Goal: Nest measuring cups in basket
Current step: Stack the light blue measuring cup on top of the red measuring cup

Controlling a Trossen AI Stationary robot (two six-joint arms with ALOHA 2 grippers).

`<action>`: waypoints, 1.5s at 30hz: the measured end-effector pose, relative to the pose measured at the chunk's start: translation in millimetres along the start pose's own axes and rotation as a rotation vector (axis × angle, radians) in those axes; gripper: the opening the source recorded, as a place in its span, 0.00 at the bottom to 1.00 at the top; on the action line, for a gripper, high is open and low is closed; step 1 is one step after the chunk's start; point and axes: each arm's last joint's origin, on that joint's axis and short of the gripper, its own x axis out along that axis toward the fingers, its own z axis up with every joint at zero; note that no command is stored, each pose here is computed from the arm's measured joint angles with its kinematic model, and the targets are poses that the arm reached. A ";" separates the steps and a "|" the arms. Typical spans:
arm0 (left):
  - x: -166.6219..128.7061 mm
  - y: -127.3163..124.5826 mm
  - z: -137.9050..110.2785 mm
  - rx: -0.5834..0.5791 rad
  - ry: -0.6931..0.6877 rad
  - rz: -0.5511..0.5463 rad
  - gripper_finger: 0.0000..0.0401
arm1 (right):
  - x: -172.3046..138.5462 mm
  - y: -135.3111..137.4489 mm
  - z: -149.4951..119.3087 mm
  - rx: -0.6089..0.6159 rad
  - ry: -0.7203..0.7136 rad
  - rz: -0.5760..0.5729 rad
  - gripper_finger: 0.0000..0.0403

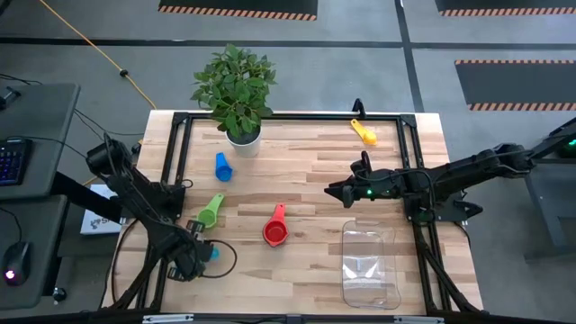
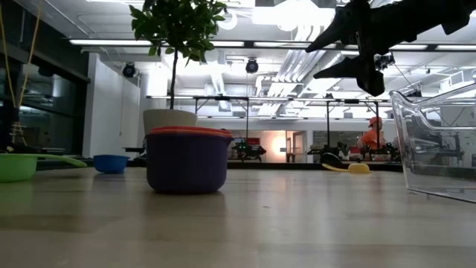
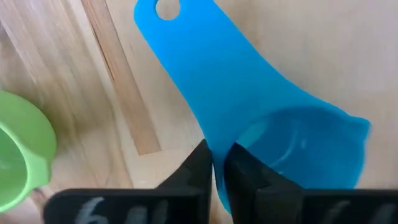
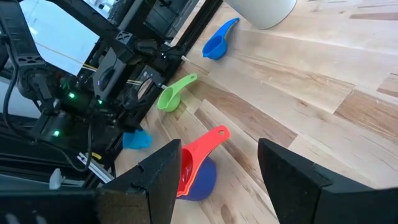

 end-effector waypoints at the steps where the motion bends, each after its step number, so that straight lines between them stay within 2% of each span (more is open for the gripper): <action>1: -2.5 1.4 0.5 -0.019 -0.009 -0.009 0.03 | 0.0 0.0 0.0 0.000 0.001 0.000 0.51; 5: -18.0 11.0 1.9 -0.116 -0.068 -0.052 0.03 | 0.0 0.1 -0.1 0.000 0.005 0.003 0.51; 15: -67.7 54.6 2.8 -0.494 -0.339 -0.160 0.01 | 0.0 -0.1 0.2 0.001 -0.006 -0.004 0.51; 20: -79.1 73.0 5.9 -0.589 -0.417 -0.194 0.01 | 0.1 -0.2 0.1 -0.002 -0.006 -0.005 0.51; 27: -82.9 83.5 12.2 -0.614 -0.472 -0.203 0.01 | 0.1 -0.2 0.1 0.000 -0.006 -0.005 0.51; 45: -91.4 82.9 21.1 -0.611 -0.551 -0.270 0.01 | 0.1 -1.1 -0.5 -0.003 0.000 -0.014 0.51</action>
